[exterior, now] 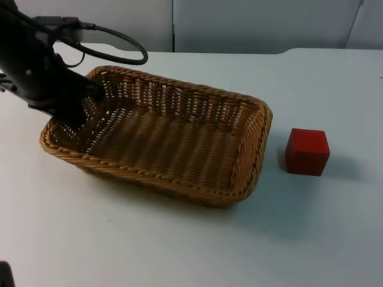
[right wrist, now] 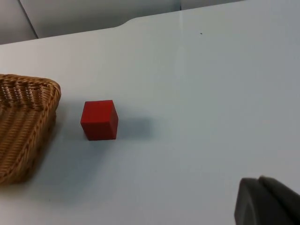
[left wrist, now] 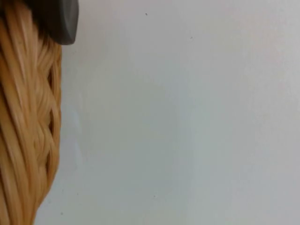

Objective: Pick up the basket with the left hand and place the cube into the basket with the right hand.

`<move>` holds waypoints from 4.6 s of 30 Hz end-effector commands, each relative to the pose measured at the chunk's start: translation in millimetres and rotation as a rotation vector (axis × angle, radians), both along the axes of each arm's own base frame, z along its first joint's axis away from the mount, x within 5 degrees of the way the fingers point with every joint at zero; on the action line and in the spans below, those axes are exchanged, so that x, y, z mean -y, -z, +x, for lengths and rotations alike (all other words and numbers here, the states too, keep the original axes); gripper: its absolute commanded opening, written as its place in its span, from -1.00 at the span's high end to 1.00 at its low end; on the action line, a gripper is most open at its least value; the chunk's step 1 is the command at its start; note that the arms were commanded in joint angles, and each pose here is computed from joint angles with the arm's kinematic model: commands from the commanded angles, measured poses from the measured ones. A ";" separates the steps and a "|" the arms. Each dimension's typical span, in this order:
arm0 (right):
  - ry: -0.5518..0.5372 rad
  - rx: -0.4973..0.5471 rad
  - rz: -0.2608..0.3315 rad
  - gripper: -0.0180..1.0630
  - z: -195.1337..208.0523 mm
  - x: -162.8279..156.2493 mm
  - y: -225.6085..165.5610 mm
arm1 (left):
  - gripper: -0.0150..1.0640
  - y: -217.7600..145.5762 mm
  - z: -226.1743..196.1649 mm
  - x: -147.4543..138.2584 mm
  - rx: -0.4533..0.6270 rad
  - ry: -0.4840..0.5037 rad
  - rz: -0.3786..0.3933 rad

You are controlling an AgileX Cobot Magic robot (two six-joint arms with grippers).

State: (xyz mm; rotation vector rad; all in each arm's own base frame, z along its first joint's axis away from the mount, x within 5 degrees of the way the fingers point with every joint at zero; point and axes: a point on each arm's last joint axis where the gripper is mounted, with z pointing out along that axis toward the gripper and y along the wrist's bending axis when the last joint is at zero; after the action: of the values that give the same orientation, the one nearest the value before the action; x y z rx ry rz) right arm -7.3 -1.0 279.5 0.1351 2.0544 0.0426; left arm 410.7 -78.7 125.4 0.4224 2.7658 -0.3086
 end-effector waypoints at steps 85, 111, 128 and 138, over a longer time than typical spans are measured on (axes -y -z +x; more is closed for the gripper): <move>0.001 0.011 -0.007 0.97 0.3 0.7 0.0 | 0.98 -102.3 11.4 -34.5 0.151 -0.212 -0.272; 0.001 0.011 -0.007 0.97 0.3 0.7 0.0 | 0.98 -103.9 3.9 -24.6 0.042 -0.211 -0.390; 0.008 -0.004 0.015 0.97 2.7 0.3 -0.1 | 0.98 -107.8 -0.8 -16.5 -0.012 -0.175 -0.484; -0.059 -0.127 0.101 0.97 54.3 -8.3 -10.2 | 0.98 -108.1 0.6 -16.3 0.011 -0.168 -0.478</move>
State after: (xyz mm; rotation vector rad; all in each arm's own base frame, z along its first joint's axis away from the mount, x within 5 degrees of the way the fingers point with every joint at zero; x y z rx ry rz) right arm 32.6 3.1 279.4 0.1505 2.2661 0.1083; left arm 410.2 -60.3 225.1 0.0921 2.6171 -0.8453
